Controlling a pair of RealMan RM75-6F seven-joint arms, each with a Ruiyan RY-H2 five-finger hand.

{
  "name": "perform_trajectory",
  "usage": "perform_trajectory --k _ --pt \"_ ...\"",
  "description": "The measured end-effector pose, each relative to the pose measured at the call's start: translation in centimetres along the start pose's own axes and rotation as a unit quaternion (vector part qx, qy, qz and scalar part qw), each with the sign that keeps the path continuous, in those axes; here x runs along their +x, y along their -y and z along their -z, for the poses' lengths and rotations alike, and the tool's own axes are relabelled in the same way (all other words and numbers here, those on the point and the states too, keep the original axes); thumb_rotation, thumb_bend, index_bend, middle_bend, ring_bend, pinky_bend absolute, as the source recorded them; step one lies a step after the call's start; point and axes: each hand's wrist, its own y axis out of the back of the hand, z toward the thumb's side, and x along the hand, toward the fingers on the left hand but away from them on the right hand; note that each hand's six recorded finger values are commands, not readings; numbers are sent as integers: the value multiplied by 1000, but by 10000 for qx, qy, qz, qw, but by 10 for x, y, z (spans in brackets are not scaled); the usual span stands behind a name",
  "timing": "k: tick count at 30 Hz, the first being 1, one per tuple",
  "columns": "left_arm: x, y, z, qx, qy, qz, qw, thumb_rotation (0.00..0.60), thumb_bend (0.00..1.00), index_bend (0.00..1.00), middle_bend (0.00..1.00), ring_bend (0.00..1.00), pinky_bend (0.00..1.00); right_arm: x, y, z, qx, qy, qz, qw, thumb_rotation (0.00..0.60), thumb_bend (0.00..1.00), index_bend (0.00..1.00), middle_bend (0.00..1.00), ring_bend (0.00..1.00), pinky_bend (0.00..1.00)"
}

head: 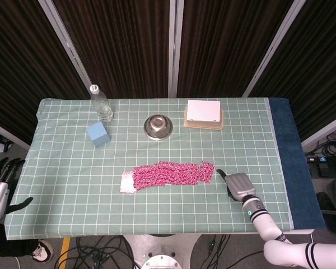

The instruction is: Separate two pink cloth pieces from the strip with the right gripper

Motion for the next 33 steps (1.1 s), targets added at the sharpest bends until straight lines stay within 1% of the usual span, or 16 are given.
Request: perform_trajectory --k 4,8,13,22,33 --pt "-1 -1 2 0 -28 4 10000 600 0 137 107 39 137 -9 4 -17 61 -96 -139 9998 600 1000 97 890 868 734" --pt "-2 -1 5 -16 -50 6 10000 600 0 137 107 39 137 -18 7 -28 130 -98 -274 9995 600 1000 97 890 868 734" --pt "-2 -1 8 -41 -75 14 10000 600 0 137 107 39 138 -22 6 -31 248 -10 -329 9991 600 1000 96 890 868 734" --pt "-3 -1 7 -28 -58 17 10000 600 0 137 107 39 137 -18 10 -10 241 255 -413 9985 600 1000 96 890 867 734" --pt "-3 1 7 -14 -57 40 10000 600 0 137 107 39 137 -7 12 35 57 712 -488 9962 600 1000 96 890 868 734"
